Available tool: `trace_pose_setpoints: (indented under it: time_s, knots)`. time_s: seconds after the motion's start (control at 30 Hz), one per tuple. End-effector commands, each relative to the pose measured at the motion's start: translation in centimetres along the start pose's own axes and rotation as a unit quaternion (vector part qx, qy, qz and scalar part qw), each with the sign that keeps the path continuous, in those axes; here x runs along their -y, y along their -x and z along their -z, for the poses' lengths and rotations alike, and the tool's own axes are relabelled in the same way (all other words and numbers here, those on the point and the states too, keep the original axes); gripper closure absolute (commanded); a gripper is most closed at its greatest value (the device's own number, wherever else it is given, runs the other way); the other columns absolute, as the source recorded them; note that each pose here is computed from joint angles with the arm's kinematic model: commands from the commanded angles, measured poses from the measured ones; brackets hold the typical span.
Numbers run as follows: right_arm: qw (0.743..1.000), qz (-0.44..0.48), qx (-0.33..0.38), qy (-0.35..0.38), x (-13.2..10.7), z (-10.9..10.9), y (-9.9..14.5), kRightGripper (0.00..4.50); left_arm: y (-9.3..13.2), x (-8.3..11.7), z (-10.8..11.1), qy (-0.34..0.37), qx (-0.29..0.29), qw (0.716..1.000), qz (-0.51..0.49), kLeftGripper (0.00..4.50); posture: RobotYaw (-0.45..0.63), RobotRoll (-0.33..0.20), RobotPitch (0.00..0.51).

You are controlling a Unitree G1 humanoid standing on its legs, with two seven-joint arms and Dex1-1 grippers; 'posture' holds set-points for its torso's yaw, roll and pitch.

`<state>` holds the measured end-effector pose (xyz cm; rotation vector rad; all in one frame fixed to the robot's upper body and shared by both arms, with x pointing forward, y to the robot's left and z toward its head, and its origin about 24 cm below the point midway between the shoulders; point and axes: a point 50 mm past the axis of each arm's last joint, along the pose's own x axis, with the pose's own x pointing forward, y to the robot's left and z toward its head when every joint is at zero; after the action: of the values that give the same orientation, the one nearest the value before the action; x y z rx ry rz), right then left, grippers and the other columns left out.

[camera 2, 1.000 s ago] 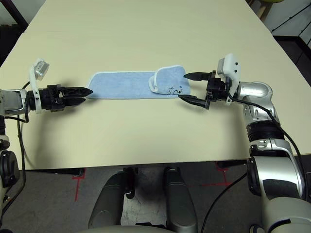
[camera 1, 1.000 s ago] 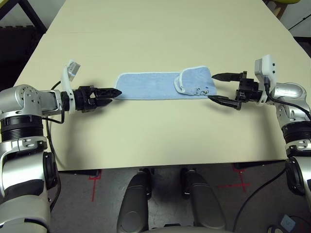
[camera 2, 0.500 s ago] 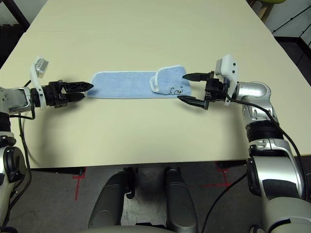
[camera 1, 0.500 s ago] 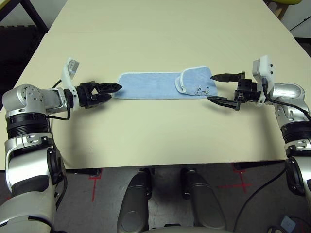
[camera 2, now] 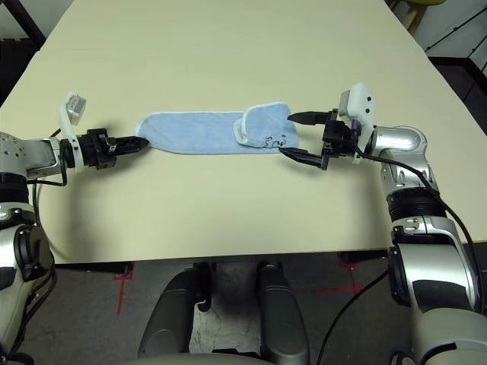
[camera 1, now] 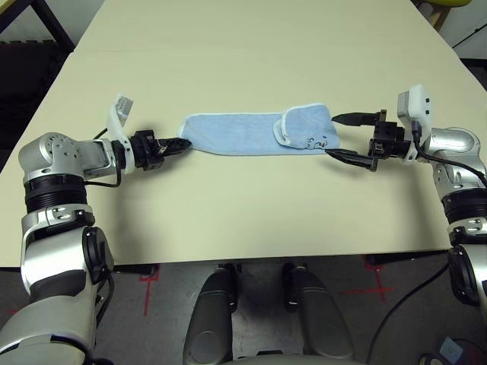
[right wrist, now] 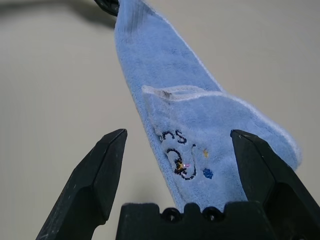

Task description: Fold the towel and set it aside.

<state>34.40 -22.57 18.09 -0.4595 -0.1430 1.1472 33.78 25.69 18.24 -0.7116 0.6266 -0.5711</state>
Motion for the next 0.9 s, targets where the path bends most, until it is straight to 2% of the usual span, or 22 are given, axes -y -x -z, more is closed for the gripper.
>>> trace_pose_setpoints:
  time_s: [0.03,0.1,0.23,0.37,0.57,0.9]
  knots:
    - [1.0,-0.002,-0.011,0.009,0.0,0.0,0.4,0.0,0.6,-0.1,-0.3,0.008,0.004,1.0,0.0,4.46,0.0,0.0,0.217]
    - [1.0,-0.001,-0.012,0.009,0.0,0.0,0.4,0.0,0.7,0.1,-0.4,0.007,0.003,1.0,0.008,4.46,0.0,0.0,0.217]
    - [1.0,0.0,-0.013,0.01,0.1,0.0,0.3,0.0,1.0,0.5,-0.3,0.008,-0.003,1.0,0.026,3.61,0.0,0.0,0.216]
    - [1.0,0.001,-0.015,0.011,0.1,0.1,0.3,0.0,1.4,1.0,-0.1,0.017,-0.01,0.998,0.057,2.31,0.0,0.0,0.217]
    - [1.0,0.001,-0.019,0.012,0.1,0.1,0.4,0.0,0.9,1.0,-0.2,0.032,0.0,0.998,0.061,0.06,0.0,0.0,0.221]
    - [1.0,0.001,-0.022,0.015,0.1,0.0,0.6,0.0,0.7,-0.5,0.3,0.05,-0.001,0.999,0.01,0.02,-0.01,0.0,0.223]
